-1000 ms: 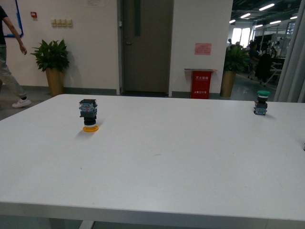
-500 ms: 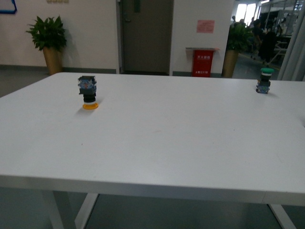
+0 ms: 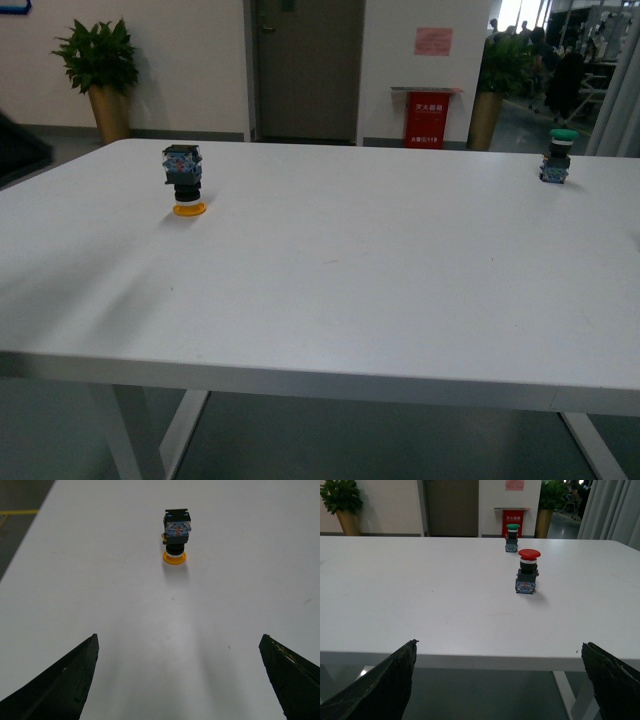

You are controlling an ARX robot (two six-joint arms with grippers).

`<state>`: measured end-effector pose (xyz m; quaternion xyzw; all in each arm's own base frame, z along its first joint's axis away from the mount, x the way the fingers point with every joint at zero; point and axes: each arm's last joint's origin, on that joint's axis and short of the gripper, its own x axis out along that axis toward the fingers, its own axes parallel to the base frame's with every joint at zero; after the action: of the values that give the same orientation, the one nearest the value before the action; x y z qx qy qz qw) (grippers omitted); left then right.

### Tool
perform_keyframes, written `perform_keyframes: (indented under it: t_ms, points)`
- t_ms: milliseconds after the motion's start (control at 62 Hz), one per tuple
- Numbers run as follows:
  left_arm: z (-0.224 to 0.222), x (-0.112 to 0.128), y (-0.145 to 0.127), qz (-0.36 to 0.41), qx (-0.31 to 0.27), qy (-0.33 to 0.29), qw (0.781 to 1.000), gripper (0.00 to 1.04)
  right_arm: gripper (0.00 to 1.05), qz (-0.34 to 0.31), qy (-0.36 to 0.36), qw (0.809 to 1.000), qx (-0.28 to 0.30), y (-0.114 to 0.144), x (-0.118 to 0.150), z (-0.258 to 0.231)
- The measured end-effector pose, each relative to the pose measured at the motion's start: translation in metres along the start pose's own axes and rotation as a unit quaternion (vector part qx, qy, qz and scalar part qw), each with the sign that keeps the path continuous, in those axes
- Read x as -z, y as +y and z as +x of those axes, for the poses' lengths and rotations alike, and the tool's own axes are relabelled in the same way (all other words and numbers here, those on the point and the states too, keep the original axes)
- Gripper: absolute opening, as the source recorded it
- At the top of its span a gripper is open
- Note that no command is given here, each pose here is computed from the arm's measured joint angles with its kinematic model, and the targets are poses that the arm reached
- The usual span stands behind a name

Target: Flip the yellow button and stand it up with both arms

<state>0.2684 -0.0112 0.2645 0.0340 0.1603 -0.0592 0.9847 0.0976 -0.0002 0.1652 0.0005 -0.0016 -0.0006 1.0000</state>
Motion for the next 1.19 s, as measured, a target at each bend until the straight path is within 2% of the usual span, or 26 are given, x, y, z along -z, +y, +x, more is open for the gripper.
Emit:
perform_keyframes:
  t_ms: [258, 468, 645, 839, 1194]
  points:
    - [0.088, -0.062, -0.003, 0.003, -0.003, 0.034, 0.999, 0.99, 0.98, 0.0, 0.0, 1.0, 0.0, 0.0, 0.0, 0.0]
    - [0.136, -0.09, -0.008, -0.006, -0.028, 0.059, 0.998, 0.99, 0.98, 0.0, 0.0, 1.0, 0.0, 0.0, 0.0, 0.0]
    - [0.171, -0.098, -0.008, -0.017, -0.037, 0.076, 0.996, 0.99, 0.98, 0.0, 0.0, 1.0, 0.0, 0.0, 0.0, 0.0]
    - [0.19, -0.102, -0.011, -0.025, -0.046, 0.08, 0.995, 0.99, 0.98, 0.0, 0.0, 1.0, 0.0, 0.0, 0.0, 0.0]
    - [0.215, -0.085, -0.026, -0.022, -0.042, 0.101, 0.994, 0.99, 0.98, 0.0, 0.0, 1.0, 0.0, 0.0, 0.0, 0.0]
